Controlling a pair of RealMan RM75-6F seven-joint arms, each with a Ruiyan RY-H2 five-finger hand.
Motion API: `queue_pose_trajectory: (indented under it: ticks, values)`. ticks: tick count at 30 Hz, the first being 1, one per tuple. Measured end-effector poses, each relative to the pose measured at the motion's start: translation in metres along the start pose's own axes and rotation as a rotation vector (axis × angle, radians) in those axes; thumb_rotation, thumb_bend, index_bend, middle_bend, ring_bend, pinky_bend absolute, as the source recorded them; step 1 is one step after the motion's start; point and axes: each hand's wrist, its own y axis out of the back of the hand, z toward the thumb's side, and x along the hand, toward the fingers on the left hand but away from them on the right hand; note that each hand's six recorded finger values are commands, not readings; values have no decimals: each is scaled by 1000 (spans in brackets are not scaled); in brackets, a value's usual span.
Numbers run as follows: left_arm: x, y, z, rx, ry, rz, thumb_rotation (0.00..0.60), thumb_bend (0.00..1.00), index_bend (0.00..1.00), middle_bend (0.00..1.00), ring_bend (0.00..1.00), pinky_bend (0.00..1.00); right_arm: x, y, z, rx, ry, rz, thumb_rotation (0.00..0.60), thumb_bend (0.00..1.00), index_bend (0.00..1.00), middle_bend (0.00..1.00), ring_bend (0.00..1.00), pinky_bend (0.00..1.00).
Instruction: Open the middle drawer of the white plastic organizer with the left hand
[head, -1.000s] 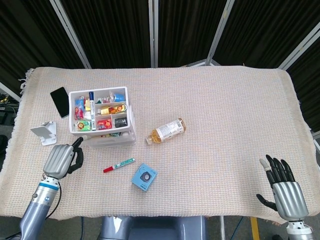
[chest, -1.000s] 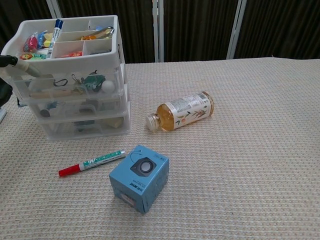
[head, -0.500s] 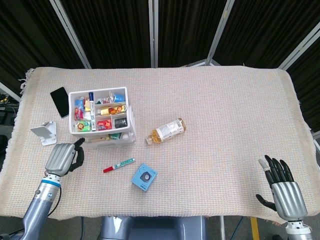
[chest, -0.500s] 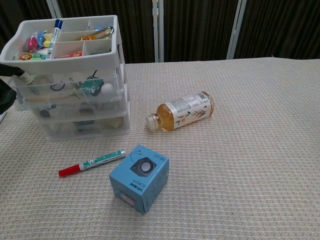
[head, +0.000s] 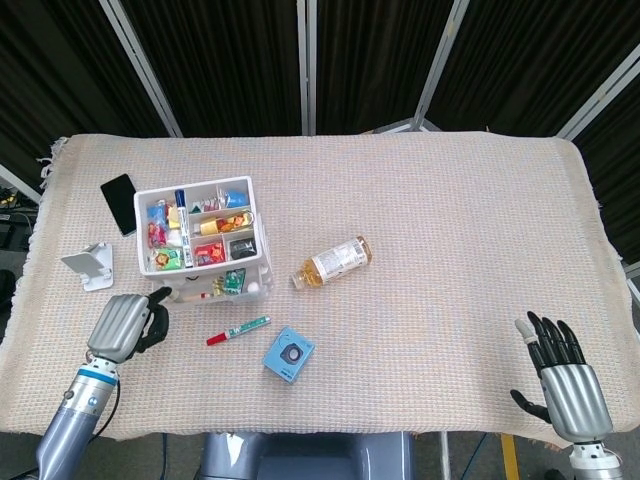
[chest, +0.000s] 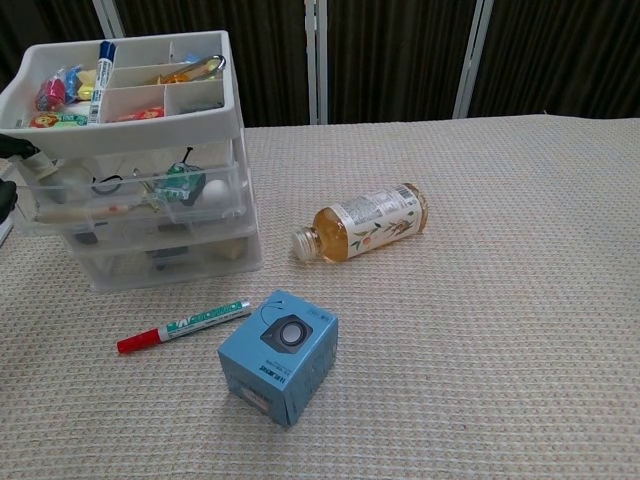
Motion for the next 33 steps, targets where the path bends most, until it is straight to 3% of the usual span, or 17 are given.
queue_pose_trajectory:
  ticks: [13,21,28,33]
  values:
    - [-15,-10,-1,16,-25,-31,600,788,451,780,805,625,0,0,0,-2,0,2,600,17,0,0,0,0]
    - [-18,-2,1,7,-37,-3,600,788,442,780,805,625,0,0,0,-2,1,3,600,16,0,0,0,0]
    - [-19,3,1,67,-40,47,600,788,442,780,805,625,0,0,0,-2,1,3,600,17,0,0,0,0]
    - [-21,2,2,74,-37,38,600,788,444,780,805,625,0,0,0,-3,1,2,600,17,0,0,0,0]
